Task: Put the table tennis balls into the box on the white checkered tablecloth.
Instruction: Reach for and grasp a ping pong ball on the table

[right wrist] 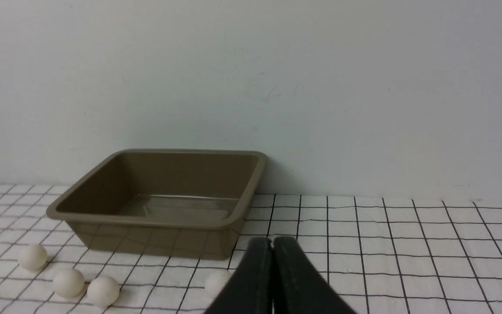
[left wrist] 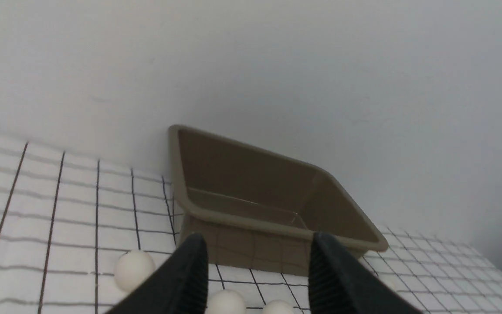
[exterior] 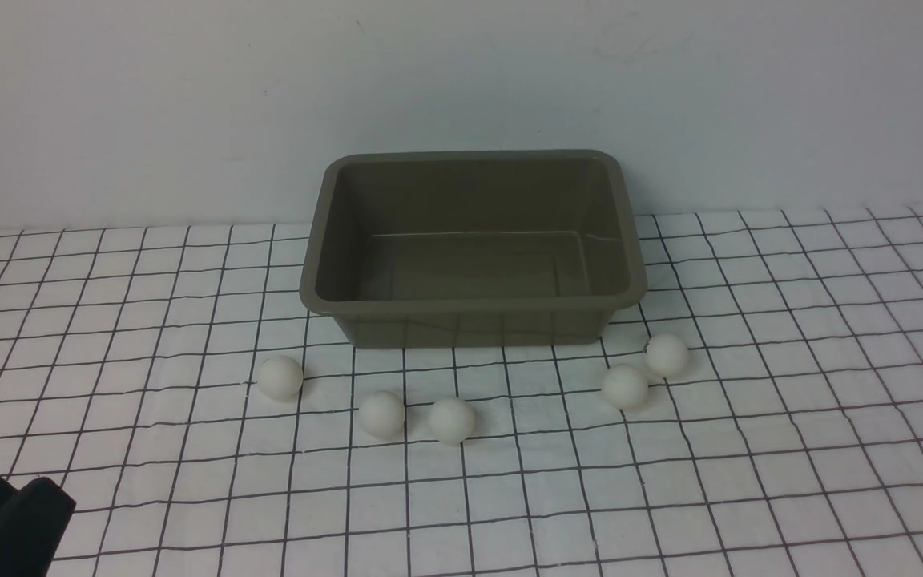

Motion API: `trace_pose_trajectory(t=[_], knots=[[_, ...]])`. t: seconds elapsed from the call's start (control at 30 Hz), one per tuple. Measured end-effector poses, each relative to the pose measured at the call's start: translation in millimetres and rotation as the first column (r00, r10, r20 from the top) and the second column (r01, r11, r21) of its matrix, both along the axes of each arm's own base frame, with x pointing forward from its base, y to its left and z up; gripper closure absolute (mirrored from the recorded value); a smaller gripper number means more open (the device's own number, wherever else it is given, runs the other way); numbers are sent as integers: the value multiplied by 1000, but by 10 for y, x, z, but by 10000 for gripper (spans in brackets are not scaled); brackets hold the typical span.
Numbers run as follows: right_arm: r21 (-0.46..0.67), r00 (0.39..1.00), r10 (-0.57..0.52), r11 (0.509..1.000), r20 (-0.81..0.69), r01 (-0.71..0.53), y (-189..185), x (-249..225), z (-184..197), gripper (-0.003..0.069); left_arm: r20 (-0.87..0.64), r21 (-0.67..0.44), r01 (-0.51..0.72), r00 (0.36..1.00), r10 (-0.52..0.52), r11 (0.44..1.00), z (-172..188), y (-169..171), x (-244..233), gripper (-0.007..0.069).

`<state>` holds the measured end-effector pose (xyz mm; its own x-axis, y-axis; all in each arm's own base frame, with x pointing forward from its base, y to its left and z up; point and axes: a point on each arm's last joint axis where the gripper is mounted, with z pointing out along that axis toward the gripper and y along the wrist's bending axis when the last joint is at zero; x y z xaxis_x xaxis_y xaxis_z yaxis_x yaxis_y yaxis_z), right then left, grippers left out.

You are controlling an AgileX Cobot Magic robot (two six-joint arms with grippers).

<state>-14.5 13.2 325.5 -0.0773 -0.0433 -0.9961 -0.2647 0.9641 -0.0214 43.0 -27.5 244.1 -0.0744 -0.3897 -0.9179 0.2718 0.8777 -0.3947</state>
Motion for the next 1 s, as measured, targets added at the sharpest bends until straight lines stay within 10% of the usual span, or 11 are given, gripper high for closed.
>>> trace_pose_trajectory(t=[0.57,0.8,1.0], knots=[[-48,999,38,998,-25,-39,29,-12,-34,669,-323,446,199,945,-50,873,273,-4,400,337],[-81,996,64,994,-56,-68,60,99,-12,669,-333,652,218,943,16,726,475,82,386,337],[-75,974,94,991,-205,-111,128,468,-10,669,-335,670,200,941,51,715,491,114,384,337]])
